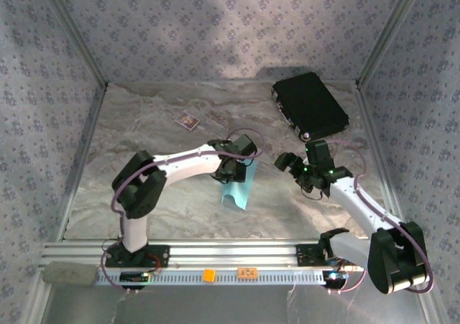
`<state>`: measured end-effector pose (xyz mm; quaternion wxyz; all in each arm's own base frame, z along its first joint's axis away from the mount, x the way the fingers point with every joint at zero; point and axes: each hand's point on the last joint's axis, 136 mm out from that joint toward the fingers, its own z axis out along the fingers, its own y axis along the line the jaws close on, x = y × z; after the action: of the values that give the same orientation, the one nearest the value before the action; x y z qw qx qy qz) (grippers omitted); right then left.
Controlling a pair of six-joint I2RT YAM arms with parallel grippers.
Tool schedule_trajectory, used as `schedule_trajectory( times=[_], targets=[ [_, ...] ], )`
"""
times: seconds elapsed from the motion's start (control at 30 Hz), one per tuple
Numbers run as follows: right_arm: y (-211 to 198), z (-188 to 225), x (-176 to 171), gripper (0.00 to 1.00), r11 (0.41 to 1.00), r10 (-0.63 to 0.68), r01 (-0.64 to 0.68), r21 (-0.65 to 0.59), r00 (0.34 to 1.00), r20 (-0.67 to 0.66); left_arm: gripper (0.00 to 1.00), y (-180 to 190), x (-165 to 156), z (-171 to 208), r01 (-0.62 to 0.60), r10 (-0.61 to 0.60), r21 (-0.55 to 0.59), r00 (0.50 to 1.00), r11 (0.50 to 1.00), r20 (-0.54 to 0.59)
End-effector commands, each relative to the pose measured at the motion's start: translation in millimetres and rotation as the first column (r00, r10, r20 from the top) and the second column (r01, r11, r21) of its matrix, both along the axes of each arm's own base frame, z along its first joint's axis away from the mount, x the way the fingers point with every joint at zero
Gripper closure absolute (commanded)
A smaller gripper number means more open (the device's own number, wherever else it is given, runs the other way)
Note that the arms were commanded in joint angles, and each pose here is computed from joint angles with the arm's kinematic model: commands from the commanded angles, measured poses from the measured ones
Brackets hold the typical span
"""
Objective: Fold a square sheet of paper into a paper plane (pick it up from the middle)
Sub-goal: First fold the square sheet of paper in half at the center of the table.
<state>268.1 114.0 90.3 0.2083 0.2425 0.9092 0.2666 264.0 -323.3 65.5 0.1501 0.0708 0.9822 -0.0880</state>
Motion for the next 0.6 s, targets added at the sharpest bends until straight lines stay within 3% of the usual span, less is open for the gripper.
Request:
schedule_trajectory(
  times=[0.0,0.17,0.43,0.57],
  targets=[
    [-4.1,8.2,1.5,0.01,1.0,-0.025,0.025,-0.014,1.0,0.017,0.58,-8.7,14.1,30.2,-0.011,0.022,-0.152,0.997,0.988,0.073],
    [-5.3,15.5,2.8,0.01,0.999,-0.046,0.046,-0.004,0.998,0.038,0.58,-7.5,20.9,47.6,-0.054,0.077,-0.385,0.996,0.921,0.044],
    [-1.4,20.4,4.5,0.01,0.999,-0.047,0.045,0.029,0.997,0.061,0.57,-13.4,28.3,66.5,-0.101,0.096,-0.732,0.994,0.674,-0.05],
    [2.6,19.6,4.9,0.01,0.998,-0.04,0.037,0.051,0.997,0.064,0.56,-19.1,25.7,61.8,-0.116,0.075,-0.789,0.993,0.603,-0.088]
  ],
)
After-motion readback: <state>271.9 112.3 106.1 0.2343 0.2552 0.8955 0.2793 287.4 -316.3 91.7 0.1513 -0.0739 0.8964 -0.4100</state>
